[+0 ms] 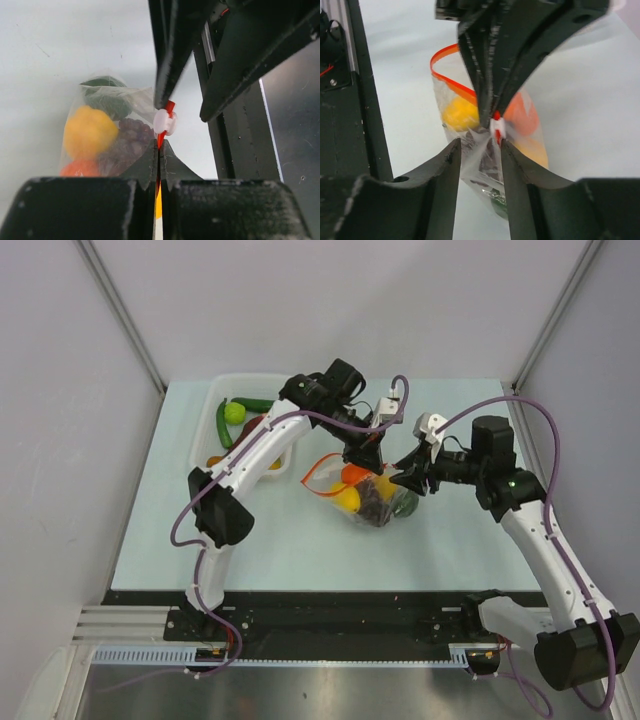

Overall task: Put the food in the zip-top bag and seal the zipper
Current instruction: Zip the zipper food storage bag at the center of the board.

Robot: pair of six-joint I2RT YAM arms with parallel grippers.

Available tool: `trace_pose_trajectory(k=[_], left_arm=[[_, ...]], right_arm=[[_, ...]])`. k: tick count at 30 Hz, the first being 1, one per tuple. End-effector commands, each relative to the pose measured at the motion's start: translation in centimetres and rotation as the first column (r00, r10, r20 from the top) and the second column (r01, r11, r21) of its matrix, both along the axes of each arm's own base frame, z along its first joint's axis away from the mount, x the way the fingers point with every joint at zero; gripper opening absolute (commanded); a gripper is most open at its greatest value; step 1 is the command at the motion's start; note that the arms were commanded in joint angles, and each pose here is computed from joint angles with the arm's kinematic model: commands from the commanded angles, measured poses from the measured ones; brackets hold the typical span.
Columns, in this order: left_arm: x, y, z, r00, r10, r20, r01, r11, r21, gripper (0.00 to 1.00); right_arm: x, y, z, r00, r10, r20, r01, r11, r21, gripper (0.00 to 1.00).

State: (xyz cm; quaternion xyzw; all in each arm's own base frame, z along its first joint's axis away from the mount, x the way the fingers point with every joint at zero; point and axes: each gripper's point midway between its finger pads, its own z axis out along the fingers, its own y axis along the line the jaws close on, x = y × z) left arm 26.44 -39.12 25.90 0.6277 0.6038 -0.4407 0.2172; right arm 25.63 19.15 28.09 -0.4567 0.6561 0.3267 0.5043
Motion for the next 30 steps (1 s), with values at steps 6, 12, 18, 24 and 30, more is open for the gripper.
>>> trace_pose_trajectory(k=[6, 12, 18, 24, 30], left_arm=[[-0.9, -0.3, 0.8, 0.995, -0.090, 0.031, 0.092, 0.992, -0.090, 0.00], [-0.8, -0.4, 0.8, 0.995, -0.090, 0.036, 0.094, 0.991, -0.098, 0.00], [-0.8, -0.5, 0.8, 0.995, -0.093, 0.033, 0.096, 0.990, -0.103, 0.00], [-0.7, -0.4, 0.8, 0.995, -0.090, 0.033, 0.093, 0.990, -0.103, 0.00], [0.2, 0.6, 2.3, 0.999, -0.038, 0.032, 0.042, 0.989, -0.139, 0.40]], right_arm=[[-0.1, 0.8, -0.1, 0.989, 0.084, 0.121, -0.078, 0.995, -0.056, 0.22], [0.1, 0.8, -0.7, 0.986, 0.101, 0.134, -0.090, 0.992, -0.083, 0.12], [0.6, 0.8, -1.6, 0.986, 0.096, 0.134, -0.080, 0.990, -0.115, 0.15], [0.9, 1.0, -2.5, 0.988, 0.095, 0.123, -0.077, 0.986, -0.147, 0.12], [1.1, 0.9, -2.4, 0.987, 0.085, 0.133, -0.065, 0.987, -0.149, 0.00]])
